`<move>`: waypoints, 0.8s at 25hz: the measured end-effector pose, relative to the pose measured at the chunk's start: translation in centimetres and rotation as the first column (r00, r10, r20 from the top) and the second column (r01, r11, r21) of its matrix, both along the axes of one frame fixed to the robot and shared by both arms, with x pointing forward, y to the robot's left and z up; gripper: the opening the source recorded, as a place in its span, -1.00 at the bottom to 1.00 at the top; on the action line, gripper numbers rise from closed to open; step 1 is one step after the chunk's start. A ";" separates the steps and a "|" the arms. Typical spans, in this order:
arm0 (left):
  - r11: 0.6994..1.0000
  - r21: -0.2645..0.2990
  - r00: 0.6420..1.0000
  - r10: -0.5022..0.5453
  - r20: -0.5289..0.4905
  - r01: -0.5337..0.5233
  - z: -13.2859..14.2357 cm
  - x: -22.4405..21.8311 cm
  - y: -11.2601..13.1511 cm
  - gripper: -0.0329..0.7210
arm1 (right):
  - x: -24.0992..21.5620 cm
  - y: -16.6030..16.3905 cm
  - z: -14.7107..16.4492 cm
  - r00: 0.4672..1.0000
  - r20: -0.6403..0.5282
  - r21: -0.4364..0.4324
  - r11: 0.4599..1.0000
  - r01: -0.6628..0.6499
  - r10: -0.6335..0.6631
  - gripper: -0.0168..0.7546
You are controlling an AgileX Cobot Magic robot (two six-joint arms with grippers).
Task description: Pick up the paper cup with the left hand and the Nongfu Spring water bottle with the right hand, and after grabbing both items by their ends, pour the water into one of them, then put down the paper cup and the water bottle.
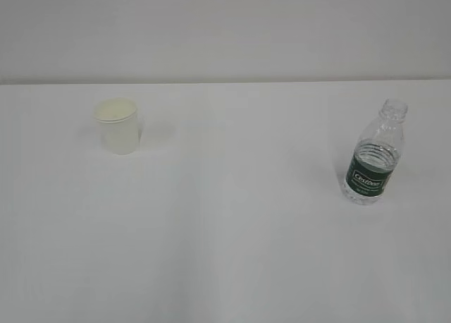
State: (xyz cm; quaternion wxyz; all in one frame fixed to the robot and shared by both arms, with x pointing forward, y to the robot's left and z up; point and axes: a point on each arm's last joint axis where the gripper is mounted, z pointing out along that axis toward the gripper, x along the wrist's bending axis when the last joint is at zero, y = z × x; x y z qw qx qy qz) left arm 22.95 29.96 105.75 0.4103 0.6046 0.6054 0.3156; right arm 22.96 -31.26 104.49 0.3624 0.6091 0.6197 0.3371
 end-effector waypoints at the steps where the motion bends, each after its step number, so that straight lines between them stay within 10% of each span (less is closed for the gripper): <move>1: 1.000 0.000 1.000 0.000 0.000 0.000 0.0 0.0 0.0 0.37 | 0.0 0.0 0.0 1.000 0.000 0.000 1.000 0.000 0.000 0.57; 20: 1.000 0.000 1.000 0.000 0.000 0.000 0.0 0.0 0.0 0.37 | 0.0 0.0 0.0 1.000 0.000 0.000 1.000 0.000 0.000 0.57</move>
